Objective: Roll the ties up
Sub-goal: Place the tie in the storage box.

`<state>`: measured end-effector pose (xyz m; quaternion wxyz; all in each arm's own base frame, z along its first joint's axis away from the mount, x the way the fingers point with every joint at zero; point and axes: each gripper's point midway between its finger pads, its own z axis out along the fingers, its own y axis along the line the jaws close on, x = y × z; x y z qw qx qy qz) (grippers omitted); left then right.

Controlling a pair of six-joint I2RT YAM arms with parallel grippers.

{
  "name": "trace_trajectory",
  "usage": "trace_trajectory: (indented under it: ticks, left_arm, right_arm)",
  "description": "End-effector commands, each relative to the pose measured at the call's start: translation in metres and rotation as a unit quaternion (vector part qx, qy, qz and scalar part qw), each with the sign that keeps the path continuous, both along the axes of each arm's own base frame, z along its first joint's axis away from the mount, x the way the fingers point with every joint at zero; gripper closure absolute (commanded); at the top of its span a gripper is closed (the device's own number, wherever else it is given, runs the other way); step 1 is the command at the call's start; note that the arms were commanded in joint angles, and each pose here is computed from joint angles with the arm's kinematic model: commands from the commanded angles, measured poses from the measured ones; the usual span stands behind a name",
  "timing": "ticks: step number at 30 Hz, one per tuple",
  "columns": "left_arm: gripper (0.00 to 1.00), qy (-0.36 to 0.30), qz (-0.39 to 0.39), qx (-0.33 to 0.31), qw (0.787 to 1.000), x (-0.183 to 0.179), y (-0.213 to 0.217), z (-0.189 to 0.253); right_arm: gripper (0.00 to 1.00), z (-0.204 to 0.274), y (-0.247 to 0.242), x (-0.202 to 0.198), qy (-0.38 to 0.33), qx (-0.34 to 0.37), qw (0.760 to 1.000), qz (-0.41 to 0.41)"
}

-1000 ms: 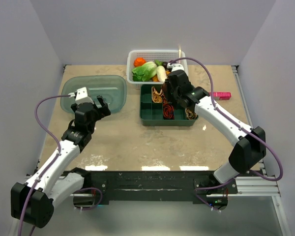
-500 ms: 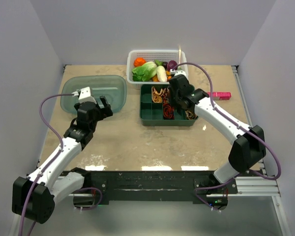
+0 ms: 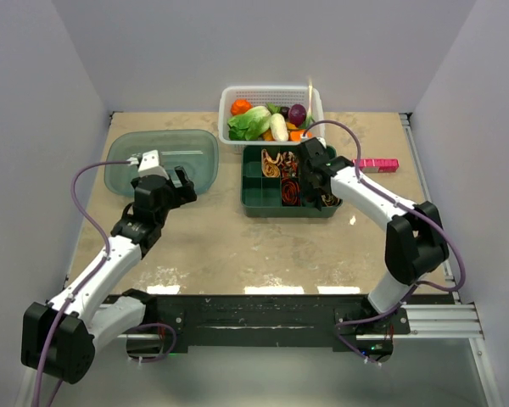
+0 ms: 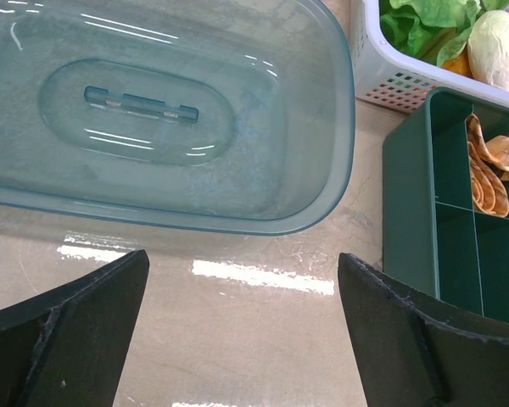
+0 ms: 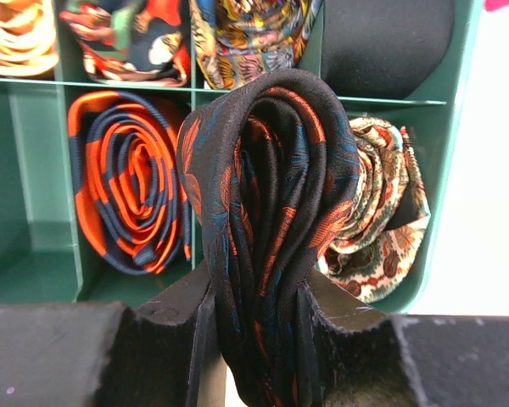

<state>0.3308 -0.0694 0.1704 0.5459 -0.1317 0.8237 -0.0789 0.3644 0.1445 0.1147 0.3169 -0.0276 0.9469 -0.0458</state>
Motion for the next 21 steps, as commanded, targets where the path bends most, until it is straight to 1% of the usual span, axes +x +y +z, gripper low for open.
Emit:
trace_trajectory:
  ticks: [1,11,21]
  left_arm:
    - [0.02,-0.022,-0.003,-0.005,1.0,0.007,-0.002,0.009]
    - [0.02,-0.013,-0.007,-0.003,1.0,0.009,-0.005,0.004]
    - [0.02,-0.009,-0.01,0.0,1.0,0.01,-0.005,0.002]
  right_arm:
    - [1.0,-0.005,-0.003,0.008,-0.008,-0.002,1.0,-0.013]
    - [1.0,-0.012,-0.007,0.017,-0.003,-0.011,1.0,-0.02]
    - [1.0,-0.034,-0.005,0.021,0.02,-0.016,0.999,-0.02]
